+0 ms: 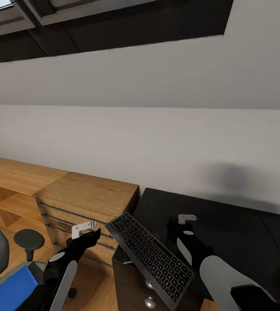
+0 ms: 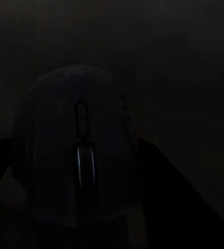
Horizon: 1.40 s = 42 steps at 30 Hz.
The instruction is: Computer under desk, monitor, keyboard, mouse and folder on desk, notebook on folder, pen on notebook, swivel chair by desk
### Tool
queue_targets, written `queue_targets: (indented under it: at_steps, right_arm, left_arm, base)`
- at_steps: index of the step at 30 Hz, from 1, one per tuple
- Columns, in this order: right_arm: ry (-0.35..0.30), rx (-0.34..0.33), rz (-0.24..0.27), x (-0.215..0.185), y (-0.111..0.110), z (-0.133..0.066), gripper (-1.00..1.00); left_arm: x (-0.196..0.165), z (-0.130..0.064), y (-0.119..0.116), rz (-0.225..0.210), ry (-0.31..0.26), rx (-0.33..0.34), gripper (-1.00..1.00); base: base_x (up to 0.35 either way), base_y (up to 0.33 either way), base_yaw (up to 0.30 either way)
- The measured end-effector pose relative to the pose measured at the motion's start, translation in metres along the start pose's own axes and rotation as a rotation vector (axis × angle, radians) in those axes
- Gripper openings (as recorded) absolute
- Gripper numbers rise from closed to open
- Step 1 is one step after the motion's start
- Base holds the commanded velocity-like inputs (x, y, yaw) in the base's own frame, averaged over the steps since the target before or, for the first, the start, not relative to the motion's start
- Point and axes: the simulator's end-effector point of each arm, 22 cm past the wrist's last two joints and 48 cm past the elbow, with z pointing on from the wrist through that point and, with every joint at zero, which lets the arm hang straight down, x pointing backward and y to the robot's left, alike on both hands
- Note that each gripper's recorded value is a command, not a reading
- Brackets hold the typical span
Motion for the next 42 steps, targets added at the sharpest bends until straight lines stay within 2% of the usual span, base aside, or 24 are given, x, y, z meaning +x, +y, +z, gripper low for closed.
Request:
queue_targets:
  at_steps: [8, 20, 29, 42]
  right_arm:
    - [0.0, 0.004, 0.0, -0.001, -0.005, 0.001, -1.0]
    - [0.057, 0.015, -0.009, 0.0, -0.011, -0.007, -1.0]
    - [0.062, 0.015, -0.01, -0.002, -0.012, -0.009, -1.0]
    - [0.07, 0.018, -0.013, 0.018, -0.013, 0.002, -1.0]
  left_arm:
    - [0.0, 0.0, 0.0, 0.0, -0.001, 0.0, 1.0]
    - [-0.014, -0.008, -0.003, -0.001, -0.002, 0.0, 1.0]
    - [-0.017, -0.01, -0.004, -0.002, -0.004, 0.001, 1.0]
    - [-0.003, -0.001, 0.0, -0.009, -0.01, 0.002, 1.0]
  base:
    - [0.0, 0.0, 0.009]
    - [0.0, 0.0, 0.0]
    - [0.0, 0.0, 0.0]
    - [0.0, 0.0, 0.0]
